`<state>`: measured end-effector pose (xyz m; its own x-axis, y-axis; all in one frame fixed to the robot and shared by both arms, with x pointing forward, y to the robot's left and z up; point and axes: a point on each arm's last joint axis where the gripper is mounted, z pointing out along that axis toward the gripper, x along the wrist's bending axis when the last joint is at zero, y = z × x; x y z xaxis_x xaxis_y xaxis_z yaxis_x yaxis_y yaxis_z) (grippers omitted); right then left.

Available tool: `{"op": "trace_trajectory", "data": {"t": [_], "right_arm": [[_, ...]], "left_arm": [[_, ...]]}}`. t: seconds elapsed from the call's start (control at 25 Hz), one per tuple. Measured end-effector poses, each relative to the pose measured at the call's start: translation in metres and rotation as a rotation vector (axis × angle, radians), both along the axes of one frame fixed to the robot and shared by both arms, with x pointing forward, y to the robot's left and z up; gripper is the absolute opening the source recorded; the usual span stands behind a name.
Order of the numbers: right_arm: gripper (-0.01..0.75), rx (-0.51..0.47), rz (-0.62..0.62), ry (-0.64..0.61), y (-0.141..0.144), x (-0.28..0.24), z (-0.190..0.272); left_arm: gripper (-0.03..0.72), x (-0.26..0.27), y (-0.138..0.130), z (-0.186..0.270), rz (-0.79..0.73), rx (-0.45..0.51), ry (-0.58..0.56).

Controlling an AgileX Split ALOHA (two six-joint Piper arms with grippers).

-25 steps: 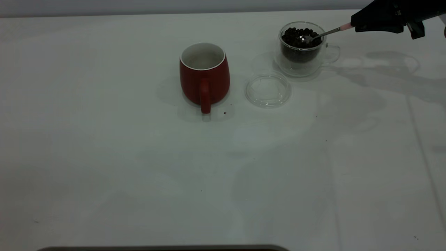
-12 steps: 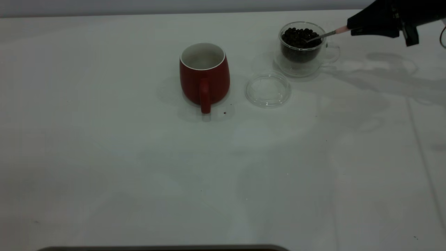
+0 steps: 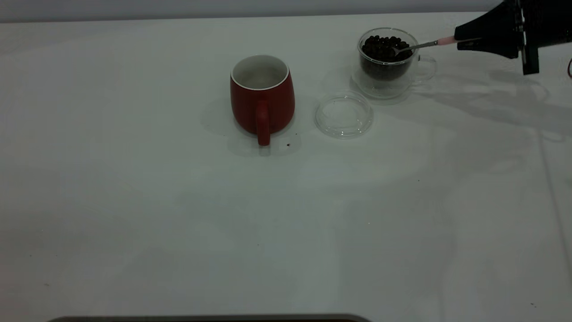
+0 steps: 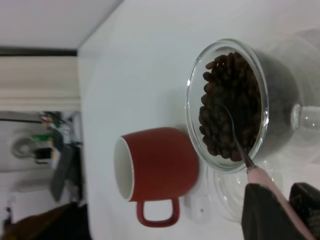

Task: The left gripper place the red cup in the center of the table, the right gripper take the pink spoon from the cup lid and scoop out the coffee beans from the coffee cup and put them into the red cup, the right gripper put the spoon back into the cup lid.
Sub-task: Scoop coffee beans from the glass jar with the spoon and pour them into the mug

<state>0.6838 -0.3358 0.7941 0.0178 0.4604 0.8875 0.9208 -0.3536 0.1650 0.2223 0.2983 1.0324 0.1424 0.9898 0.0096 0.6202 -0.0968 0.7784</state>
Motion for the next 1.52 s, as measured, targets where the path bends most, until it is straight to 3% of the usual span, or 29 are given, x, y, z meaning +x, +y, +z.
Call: {"op": "trace_trajectory", "data": {"t": [1.12,1.52], "right_arm": [[0.110,0.097,-0.096,0.001,-0.010,0.000,-0.014],[0.110,0.098,-0.030,-0.013,0.021,0.006,-0.001]], "left_arm": [[0.586,0.000,0.000,0.000,0.001,-0.001,0.000],[0.586,0.000,0.000,0.000,0.001,-0.001,0.000]]}}
